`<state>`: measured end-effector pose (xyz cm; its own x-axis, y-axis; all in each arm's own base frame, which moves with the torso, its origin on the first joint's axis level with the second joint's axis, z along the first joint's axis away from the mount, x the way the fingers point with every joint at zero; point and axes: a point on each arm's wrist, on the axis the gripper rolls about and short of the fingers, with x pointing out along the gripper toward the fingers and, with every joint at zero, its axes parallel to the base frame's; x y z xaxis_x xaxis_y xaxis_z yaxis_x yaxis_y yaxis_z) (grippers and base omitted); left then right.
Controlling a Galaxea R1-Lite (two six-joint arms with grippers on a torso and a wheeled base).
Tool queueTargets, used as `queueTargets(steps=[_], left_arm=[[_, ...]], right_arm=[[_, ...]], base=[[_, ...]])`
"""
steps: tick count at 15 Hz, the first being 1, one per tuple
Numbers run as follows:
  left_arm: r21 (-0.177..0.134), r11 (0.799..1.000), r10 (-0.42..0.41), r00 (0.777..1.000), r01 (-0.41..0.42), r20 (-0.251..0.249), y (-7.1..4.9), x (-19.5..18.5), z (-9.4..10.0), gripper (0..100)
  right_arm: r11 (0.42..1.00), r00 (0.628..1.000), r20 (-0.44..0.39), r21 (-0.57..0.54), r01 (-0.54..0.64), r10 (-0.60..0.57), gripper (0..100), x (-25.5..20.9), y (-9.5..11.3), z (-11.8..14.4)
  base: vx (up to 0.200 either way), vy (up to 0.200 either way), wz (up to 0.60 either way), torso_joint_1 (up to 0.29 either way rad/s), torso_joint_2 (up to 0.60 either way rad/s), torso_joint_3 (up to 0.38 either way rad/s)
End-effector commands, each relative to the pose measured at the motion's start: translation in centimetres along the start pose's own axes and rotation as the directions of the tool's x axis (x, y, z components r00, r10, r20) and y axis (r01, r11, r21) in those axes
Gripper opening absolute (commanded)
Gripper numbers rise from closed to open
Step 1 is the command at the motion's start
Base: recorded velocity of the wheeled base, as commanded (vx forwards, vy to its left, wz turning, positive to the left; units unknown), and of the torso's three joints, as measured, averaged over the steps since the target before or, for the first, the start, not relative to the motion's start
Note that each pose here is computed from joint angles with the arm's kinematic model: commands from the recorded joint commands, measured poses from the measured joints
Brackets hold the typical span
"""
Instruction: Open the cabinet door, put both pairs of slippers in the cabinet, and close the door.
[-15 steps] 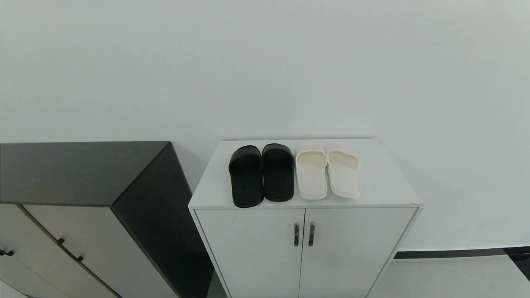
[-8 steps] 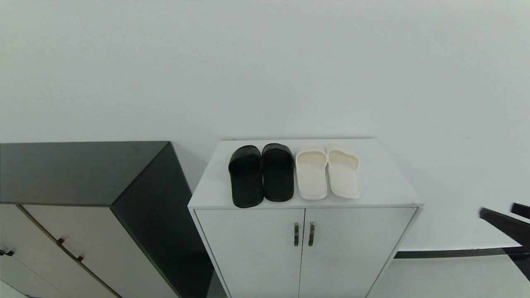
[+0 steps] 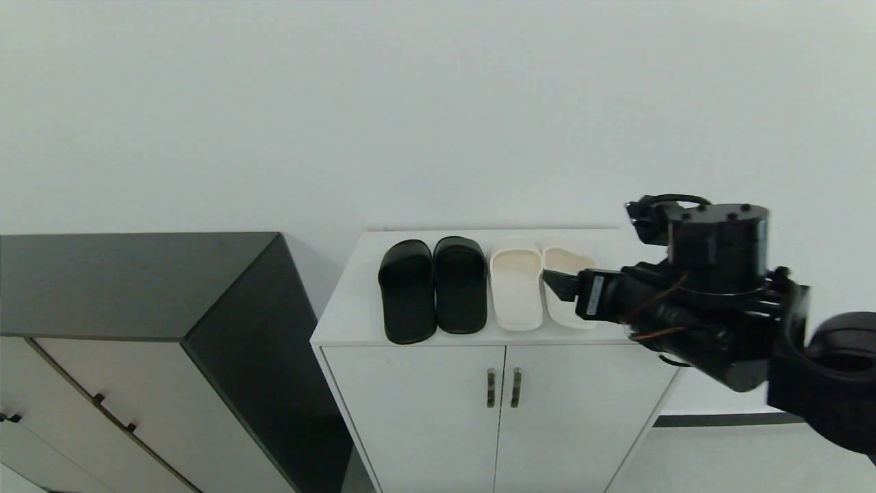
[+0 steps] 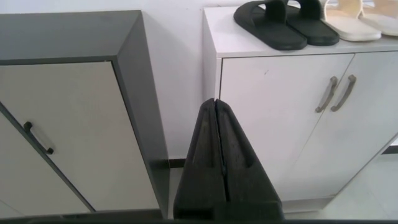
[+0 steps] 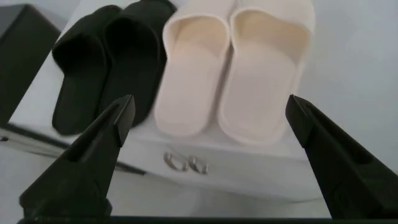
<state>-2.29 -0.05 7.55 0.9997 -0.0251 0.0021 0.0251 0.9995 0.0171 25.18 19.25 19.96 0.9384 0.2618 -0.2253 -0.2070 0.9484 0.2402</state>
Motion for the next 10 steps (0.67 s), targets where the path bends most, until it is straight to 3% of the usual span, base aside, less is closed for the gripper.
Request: queueTargets(steps=[1,3,10], left_arm=[[0.0,1.0,0.001,1.0,-0.001,-0.001,0.0,0.0,0.0,0],[0.0,1.0,0.001,1.0,-0.001,-0.001,0.0,0.0,0.0,0],[-0.005,1.0,0.001,1.0,-0.001,-0.001,0.0,0.0,0.0,0]], right_arm=[[0.996,0.998,-0.027,-0.062,0.056,-0.058,100,4.9,2.3,-2.5],[0.99,0.993,0.011,-0.081,0.114,-0.114,100,7.8,3.1,-2.7],[0.96,0.966,0.088,-0.122,0.253,-0.243,100,14.5,1.9,-2.7]], base=[[0.0,0.0,0.0,0.0,0.0,0.0],[0.0,0.0,0.0,0.0,0.0,0.0],[0.0,0.0,0.0,0.0,0.0,0.0]])
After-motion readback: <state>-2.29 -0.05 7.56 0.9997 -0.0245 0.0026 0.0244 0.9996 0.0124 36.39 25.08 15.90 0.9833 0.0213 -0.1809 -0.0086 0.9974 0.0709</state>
